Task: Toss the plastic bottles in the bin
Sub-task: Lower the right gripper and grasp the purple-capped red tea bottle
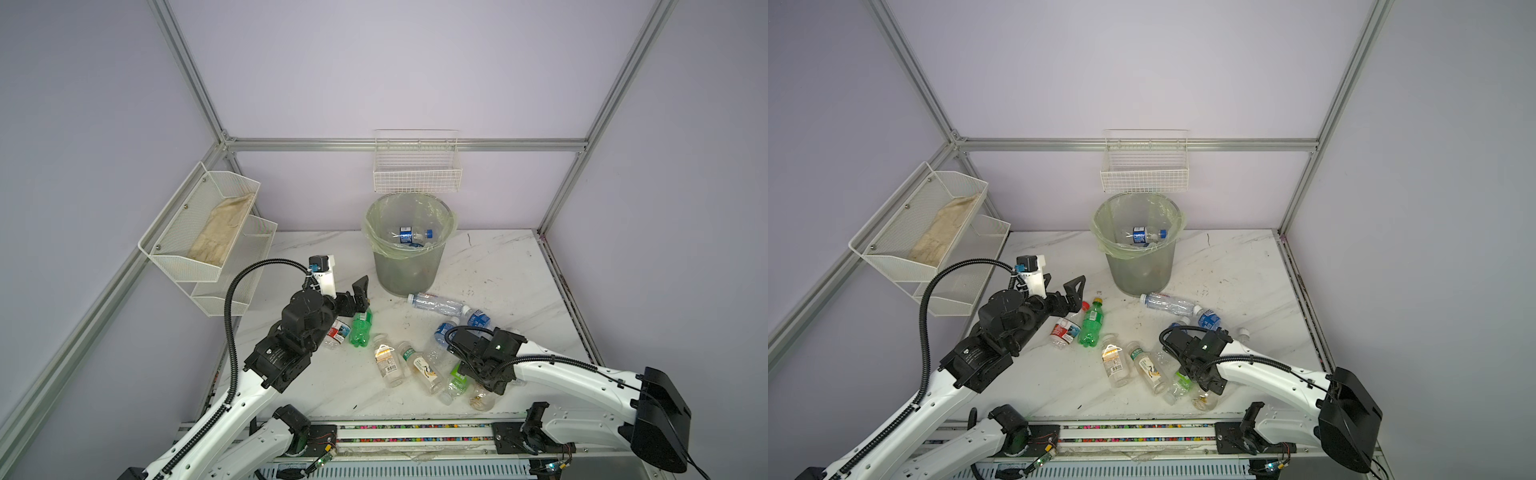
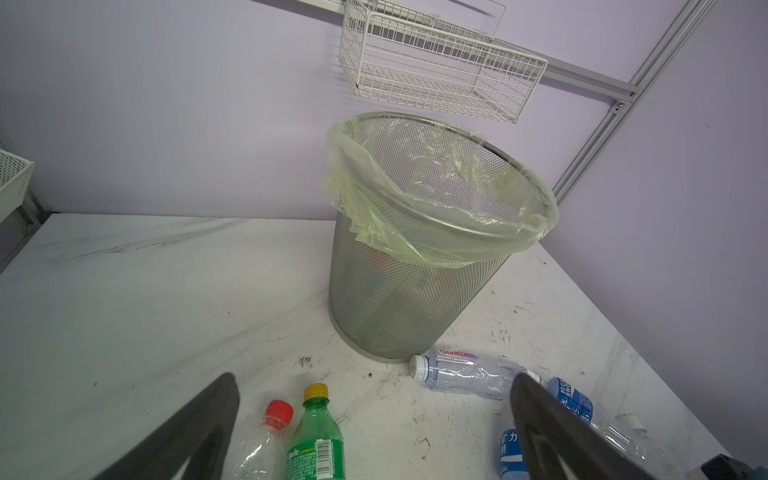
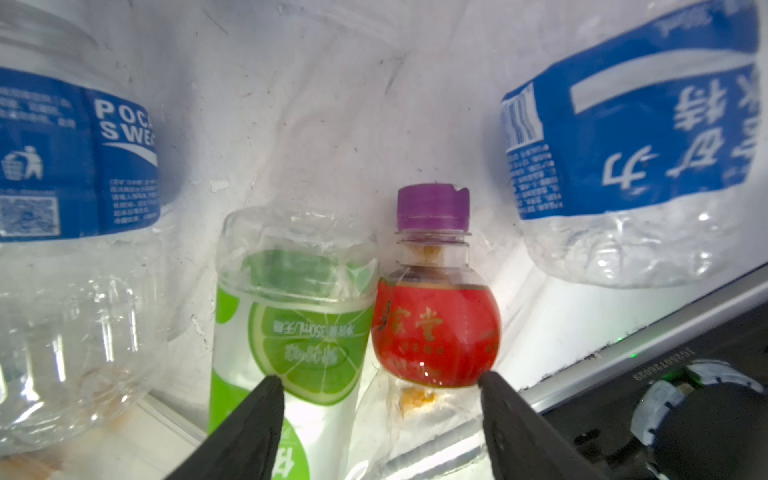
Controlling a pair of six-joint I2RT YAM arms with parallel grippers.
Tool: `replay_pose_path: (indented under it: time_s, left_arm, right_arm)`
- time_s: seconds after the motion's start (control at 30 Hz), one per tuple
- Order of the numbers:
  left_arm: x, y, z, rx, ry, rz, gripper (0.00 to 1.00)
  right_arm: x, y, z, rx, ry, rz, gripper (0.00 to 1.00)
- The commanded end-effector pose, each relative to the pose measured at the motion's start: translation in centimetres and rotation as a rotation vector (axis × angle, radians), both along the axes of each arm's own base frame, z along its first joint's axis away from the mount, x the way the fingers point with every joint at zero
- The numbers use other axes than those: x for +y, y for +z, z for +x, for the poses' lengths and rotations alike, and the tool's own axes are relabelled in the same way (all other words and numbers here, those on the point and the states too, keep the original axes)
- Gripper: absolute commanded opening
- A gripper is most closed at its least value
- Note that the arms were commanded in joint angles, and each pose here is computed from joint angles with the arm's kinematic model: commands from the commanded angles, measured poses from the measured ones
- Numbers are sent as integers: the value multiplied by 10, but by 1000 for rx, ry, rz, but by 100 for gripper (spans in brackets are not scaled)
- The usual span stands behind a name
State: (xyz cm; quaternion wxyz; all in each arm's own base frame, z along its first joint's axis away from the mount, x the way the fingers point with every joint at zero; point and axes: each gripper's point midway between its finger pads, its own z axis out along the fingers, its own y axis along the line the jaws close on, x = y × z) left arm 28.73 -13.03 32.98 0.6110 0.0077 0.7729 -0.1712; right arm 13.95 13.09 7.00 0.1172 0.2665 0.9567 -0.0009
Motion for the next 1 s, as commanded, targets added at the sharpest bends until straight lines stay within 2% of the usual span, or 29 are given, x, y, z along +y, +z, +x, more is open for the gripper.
replay_pose_path:
  time_s: [0.0, 0.23, 0.5, 0.73, 0.97]
  left_arm:
    - [3, -9, -2, -2, 13, 8, 100]
    - [3, -8, -2, -3, 12, 3, 100]
    - [8, -3, -6, -12, 23, 2, 100]
    - [13, -2, -8, -17, 41, 15, 100]
    - [16, 0, -9, -20, 49, 20, 100]
  right_arm:
    - [-3, -14, -15, 53, -49, 24, 73]
    - [9, -17, -12, 33, -51, 98, 73]
    - [33, -12, 2, -50, -78, 257, 73]
    - [43, -2, 21, -128, -87, 274, 72]
    - [58, -28, 25, -80, -61, 243, 71]
